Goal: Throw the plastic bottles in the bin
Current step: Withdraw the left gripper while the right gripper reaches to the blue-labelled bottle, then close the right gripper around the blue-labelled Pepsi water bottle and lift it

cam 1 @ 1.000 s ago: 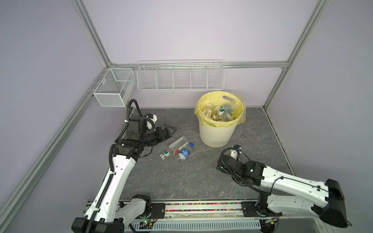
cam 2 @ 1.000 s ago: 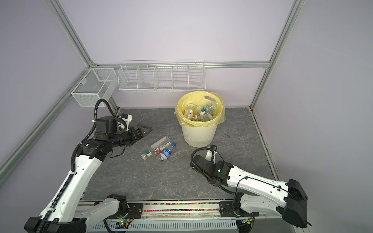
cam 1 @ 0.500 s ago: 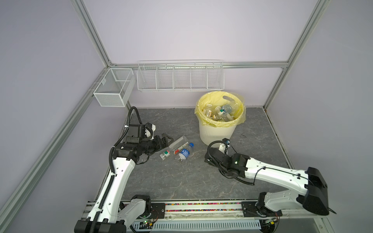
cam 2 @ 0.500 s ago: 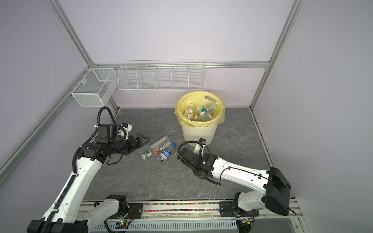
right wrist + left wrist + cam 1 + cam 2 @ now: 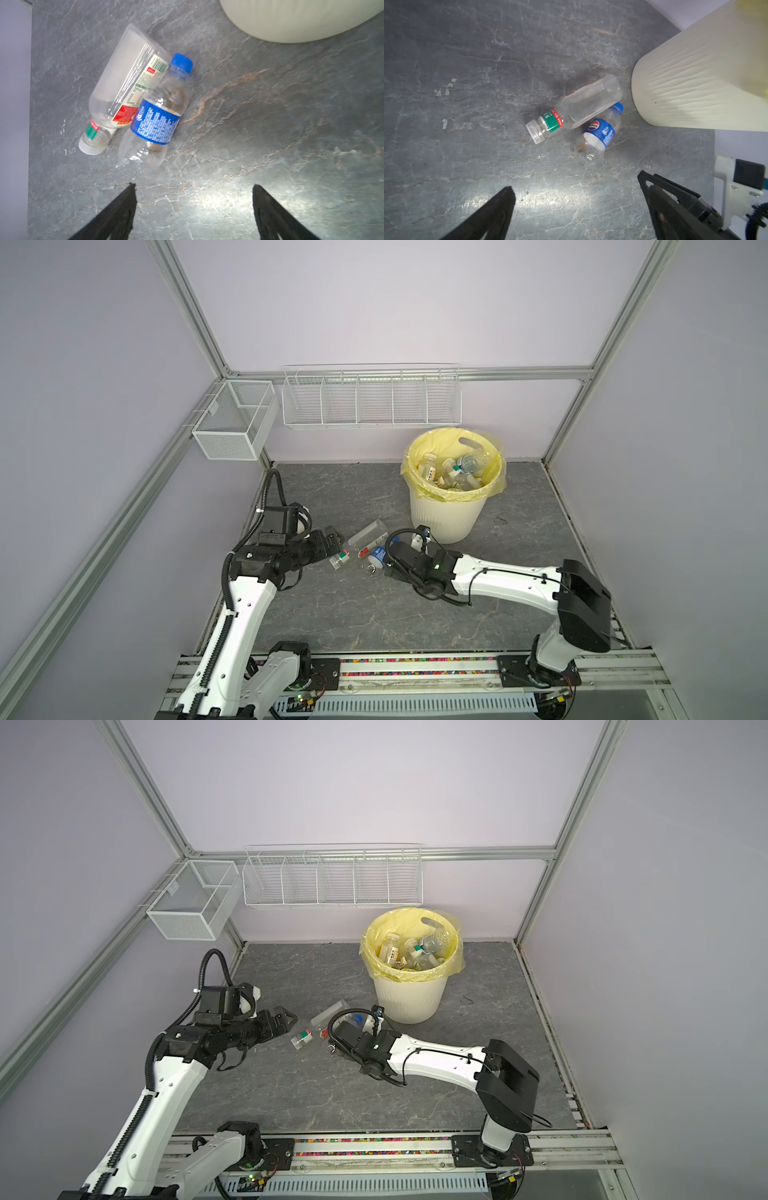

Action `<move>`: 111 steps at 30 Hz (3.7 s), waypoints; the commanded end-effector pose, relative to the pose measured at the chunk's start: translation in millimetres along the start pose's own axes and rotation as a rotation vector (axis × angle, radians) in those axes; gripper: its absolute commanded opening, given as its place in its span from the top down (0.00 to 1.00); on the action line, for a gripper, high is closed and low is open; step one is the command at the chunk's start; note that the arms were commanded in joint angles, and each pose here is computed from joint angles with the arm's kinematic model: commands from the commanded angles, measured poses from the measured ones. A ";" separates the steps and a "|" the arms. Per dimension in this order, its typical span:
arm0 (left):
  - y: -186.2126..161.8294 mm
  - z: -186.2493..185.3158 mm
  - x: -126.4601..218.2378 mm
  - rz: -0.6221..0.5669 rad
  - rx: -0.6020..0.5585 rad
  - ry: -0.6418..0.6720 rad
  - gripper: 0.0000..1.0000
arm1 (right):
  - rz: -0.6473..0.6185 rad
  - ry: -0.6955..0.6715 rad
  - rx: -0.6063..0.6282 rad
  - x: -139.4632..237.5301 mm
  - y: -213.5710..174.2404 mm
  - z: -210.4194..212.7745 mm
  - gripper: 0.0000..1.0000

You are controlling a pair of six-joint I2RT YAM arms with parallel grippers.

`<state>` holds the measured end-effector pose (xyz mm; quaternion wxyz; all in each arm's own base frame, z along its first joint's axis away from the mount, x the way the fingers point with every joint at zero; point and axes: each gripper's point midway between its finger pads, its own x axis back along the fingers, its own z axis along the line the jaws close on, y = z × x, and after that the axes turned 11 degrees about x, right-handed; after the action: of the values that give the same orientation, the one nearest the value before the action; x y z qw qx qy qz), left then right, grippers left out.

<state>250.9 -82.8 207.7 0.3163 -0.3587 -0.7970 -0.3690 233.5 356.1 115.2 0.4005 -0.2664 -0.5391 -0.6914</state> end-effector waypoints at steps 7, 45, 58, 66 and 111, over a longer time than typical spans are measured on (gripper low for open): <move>-1.0 19.8 -13.7 -0.010 -0.017 0.068 0.00 | 0.030 0.060 -0.018 -15.3 -2.5 34.1 0.12; -7.4 20.8 -26.7 0.031 0.002 0.053 0.00 | 0.145 -0.013 -0.166 -87.2 -1.8 34.4 0.12; -8.4 17.5 -25.2 0.032 -0.003 0.032 0.00 | 0.146 -0.043 -0.197 -95.4 -6.5 27.1 0.01; -8.0 17.7 -24.3 0.027 -0.004 0.033 0.00 | 0.157 -0.048 -0.200 -100.2 -14.0 22.4 0.08; -5.4 24.4 -25.0 0.014 0.006 0.073 0.00 | 0.137 0.086 0.120 -41.0 -31.6 28.4 0.42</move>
<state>257.2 -79.5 176.4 0.3396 -0.3566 -0.7871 -0.3714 235.7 397.3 65.4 0.4683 -0.2679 -0.5433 -0.6432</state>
